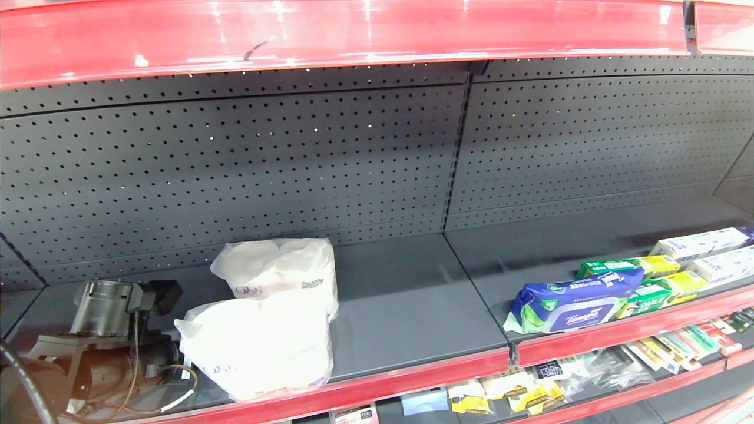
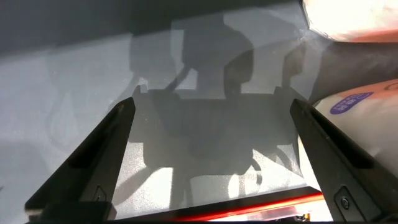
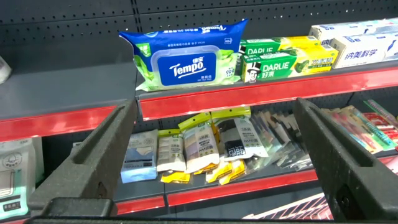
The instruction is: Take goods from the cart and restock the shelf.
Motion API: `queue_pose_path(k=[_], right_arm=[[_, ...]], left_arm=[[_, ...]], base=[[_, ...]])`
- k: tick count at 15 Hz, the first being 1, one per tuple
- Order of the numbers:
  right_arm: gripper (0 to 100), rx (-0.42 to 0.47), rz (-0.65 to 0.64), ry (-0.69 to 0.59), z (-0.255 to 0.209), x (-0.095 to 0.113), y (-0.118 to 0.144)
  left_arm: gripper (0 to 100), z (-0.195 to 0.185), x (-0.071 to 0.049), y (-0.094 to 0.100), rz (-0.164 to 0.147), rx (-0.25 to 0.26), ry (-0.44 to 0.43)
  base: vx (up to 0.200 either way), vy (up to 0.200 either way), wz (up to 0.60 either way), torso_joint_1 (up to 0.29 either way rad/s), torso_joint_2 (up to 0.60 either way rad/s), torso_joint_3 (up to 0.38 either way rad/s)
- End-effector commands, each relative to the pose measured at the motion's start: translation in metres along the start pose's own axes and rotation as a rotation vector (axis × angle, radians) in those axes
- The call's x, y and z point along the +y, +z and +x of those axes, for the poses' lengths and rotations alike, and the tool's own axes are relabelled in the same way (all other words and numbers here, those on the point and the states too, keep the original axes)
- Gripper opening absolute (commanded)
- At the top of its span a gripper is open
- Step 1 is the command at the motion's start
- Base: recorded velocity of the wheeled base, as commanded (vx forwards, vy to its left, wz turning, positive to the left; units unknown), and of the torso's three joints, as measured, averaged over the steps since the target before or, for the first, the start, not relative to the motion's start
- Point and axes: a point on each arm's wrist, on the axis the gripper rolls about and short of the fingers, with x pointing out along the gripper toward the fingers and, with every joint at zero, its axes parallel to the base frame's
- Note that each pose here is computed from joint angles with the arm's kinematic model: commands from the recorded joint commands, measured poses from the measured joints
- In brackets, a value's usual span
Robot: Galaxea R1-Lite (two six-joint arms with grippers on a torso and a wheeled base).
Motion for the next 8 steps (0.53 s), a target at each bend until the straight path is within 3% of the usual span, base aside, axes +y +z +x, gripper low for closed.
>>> queue_pose_path(k=[1, 8], right_arm=[[100, 0.003, 0.000, 0.000, 0.0001, 0.0000, -0.0001], [100, 0.003, 0.000, 0.000, 0.0001, 0.0000, -0.0001]], left_arm=[[100, 0.0000, 0.0000, 0.0001, 0.000, -0.001, 0.001], [100, 0.0035, -0.0019, -0.0003, 0.006, 0.011, -0.009]], base=[[0.000, 0.000, 0.00, 0.000, 0.00, 0.000], [0.000, 0.000, 0.00, 0.000, 0.00, 0.000]])
